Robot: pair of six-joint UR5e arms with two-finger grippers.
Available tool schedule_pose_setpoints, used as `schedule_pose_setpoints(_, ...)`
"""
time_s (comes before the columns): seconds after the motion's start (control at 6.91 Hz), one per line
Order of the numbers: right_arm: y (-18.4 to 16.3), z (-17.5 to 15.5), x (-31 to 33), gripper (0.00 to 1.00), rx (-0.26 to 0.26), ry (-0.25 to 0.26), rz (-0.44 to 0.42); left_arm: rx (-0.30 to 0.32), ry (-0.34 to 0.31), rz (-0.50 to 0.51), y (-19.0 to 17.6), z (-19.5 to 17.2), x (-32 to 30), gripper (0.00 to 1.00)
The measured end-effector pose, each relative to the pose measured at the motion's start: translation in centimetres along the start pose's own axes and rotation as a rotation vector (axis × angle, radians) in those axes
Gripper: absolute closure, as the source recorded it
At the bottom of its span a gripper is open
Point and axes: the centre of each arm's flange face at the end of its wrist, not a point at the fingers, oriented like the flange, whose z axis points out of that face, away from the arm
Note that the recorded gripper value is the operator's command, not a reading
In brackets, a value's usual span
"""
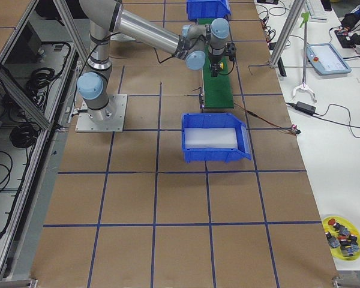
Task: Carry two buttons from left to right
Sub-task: 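Raise the left gripper while the right gripper grasps the yellow button on the belt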
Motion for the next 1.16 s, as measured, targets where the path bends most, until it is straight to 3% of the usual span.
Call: schedule_pose_setpoints(1.16,-0.6,2.8,0.6,0.00,-0.038,0.019,0.003,0.000,-0.002,0.009,1.3,-0.9,1.1,0.00)
